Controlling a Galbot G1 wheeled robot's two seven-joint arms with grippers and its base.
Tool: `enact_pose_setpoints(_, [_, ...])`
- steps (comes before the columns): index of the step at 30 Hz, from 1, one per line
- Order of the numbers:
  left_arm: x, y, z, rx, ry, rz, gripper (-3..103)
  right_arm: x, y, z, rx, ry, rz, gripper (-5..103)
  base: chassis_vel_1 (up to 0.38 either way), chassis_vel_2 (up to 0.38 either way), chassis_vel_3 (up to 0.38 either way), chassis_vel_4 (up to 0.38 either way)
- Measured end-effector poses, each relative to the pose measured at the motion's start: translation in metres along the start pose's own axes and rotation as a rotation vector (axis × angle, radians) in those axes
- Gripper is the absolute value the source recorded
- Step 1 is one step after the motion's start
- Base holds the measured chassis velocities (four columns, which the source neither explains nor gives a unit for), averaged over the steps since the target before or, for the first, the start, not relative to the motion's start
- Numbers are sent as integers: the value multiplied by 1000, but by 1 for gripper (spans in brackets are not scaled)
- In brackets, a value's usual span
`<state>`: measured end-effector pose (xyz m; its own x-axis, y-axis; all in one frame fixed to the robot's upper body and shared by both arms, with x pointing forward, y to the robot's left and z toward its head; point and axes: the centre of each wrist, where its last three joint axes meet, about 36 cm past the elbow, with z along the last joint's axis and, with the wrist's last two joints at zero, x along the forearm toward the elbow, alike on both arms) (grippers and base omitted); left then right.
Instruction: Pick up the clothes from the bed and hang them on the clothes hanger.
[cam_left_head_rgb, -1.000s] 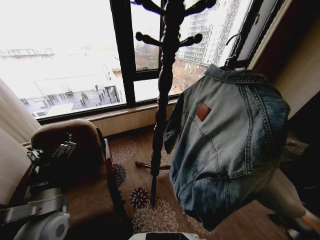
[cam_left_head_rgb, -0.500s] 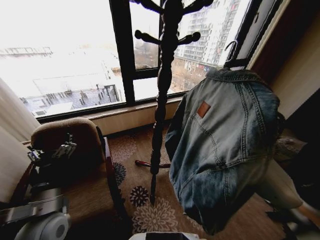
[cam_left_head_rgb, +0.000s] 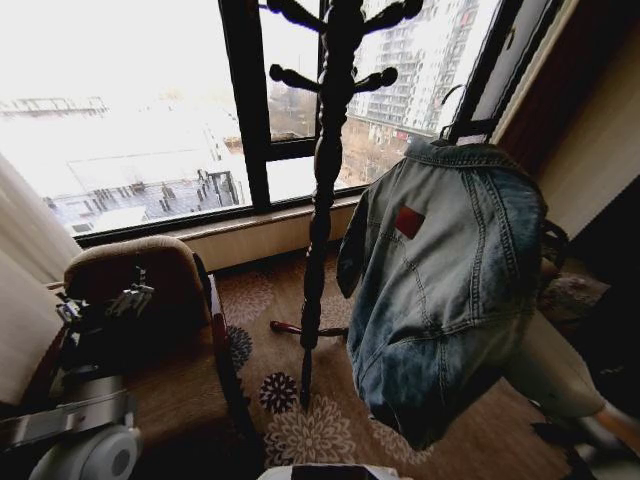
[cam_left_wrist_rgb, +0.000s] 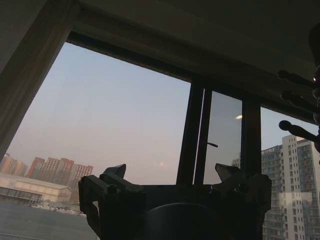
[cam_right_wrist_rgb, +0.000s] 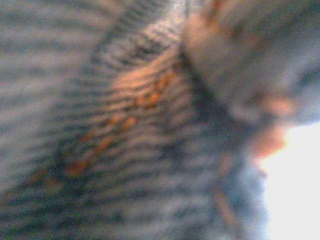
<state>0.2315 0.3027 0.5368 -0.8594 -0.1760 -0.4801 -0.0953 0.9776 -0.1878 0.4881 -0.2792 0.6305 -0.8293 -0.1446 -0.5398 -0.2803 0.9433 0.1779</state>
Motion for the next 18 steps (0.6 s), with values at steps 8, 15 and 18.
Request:
enact_pose_setpoints(8, [0, -3, 1, 6, -1, 0, 100, -11, 2, 15, -52, 68, -75, 21, 0, 0, 0, 0])
enact_pose_setpoints(15, [-1, 1, -1, -1, -15, -4, 100, -26, 20, 24, -54, 86, -132, 21, 0, 0, 0, 0])
enact_pose_setpoints(18, [-1, 1, -1, 1, -20, -5, 100, -31, 25, 23, -42, 83, -149, 21, 0, 0, 0, 0])
